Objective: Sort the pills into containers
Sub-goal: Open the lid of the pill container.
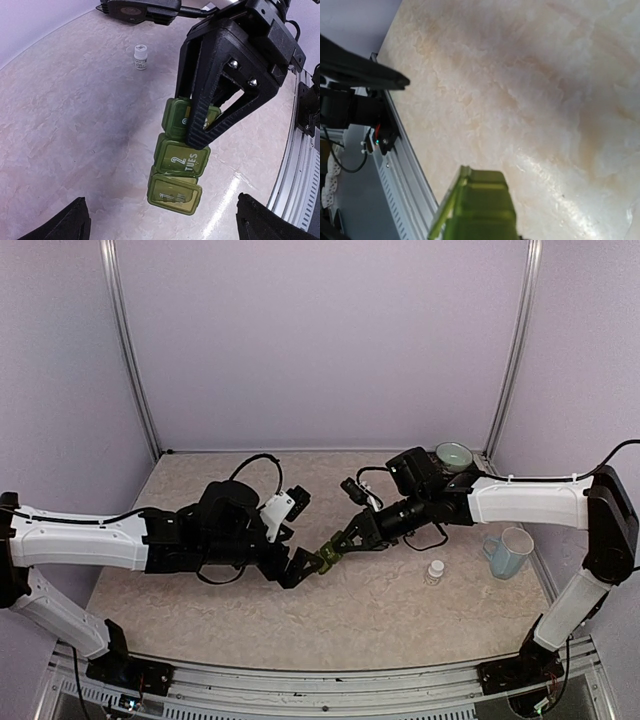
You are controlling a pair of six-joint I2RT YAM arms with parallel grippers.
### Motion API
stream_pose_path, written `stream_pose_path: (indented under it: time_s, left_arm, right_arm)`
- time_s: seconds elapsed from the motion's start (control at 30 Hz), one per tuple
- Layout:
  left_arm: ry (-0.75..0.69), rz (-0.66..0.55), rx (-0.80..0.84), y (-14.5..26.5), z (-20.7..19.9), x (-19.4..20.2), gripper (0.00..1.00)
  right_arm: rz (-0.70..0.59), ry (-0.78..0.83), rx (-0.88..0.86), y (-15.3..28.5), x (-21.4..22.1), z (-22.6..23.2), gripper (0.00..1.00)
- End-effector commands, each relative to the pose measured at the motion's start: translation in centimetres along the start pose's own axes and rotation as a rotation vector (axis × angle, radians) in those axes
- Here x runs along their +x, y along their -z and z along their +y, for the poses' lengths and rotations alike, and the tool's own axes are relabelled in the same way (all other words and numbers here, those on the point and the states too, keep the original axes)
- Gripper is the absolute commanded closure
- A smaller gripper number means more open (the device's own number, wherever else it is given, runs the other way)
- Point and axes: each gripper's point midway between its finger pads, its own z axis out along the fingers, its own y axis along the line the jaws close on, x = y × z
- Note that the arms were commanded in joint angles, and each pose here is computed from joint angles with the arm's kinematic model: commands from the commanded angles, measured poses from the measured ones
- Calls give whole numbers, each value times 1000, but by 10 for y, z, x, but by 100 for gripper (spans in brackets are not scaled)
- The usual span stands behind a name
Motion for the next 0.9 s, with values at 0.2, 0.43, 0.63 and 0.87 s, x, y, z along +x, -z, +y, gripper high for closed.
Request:
stream_pose_path:
  time_s: [0.2, 0.43, 0.63, 0.87]
  left_arm:
    - [-52, 39, -17, -13, -7, 11, 1]
    - [-36, 59, -82, -18, 7, 17, 2]
    - [-34, 62, -108, -19, 13, 20, 4]
    - [-22, 20, -163, -8, 23, 11, 7]
  right_arm:
    - [-6, 9, -51, 4, -3, 11, 96]
    - [-11, 17, -77, 7, -4, 19, 96]
    - [-15, 21, -85, 10, -4, 23, 96]
    - [-12, 19, -83, 10, -3, 21, 96]
